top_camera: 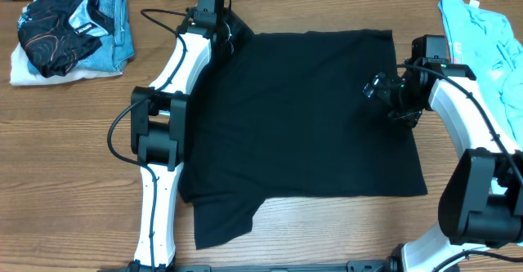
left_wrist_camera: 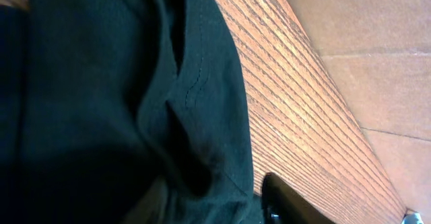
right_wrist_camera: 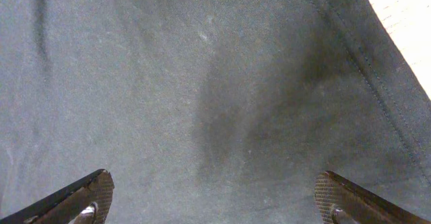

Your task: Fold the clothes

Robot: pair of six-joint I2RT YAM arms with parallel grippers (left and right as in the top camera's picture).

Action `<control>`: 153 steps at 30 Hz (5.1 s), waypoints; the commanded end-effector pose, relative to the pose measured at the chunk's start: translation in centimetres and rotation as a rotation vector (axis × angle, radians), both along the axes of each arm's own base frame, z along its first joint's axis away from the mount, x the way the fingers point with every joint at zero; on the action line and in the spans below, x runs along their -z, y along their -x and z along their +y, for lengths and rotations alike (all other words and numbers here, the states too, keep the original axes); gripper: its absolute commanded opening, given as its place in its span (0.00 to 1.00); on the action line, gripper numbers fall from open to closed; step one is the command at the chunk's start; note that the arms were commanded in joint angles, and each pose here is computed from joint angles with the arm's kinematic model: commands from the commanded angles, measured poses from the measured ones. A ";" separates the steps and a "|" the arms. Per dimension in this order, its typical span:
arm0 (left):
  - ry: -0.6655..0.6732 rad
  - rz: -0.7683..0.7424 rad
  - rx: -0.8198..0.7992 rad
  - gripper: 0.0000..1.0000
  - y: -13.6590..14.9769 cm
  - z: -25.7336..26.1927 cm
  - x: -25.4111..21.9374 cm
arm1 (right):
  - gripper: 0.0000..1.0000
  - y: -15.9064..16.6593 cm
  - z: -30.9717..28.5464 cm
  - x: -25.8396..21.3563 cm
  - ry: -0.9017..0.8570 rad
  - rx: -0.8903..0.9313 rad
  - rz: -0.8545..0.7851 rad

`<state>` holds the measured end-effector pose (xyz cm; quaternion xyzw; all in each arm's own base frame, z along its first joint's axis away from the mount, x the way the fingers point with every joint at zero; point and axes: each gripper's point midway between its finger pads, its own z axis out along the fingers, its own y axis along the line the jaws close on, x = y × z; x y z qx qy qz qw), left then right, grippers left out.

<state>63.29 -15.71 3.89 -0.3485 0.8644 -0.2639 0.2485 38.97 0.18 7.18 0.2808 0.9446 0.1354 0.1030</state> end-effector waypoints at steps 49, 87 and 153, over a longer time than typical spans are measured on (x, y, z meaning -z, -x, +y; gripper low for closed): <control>0.016 0.067 0.007 0.62 0.2 0.5 -1.1 | 1.00 -0.6 -0.1 -0.2 0.012 -0.007 -0.024; -0.037 0.099 -0.041 0.44 0.2 2.1 1.2 | 1.00 -0.2 -0.1 -0.1 0.011 -0.007 -0.009; -0.067 0.119 -0.059 0.43 0.7 2.4 2.0 | 1.00 -0.2 0.0 -0.1 0.011 -0.007 -0.008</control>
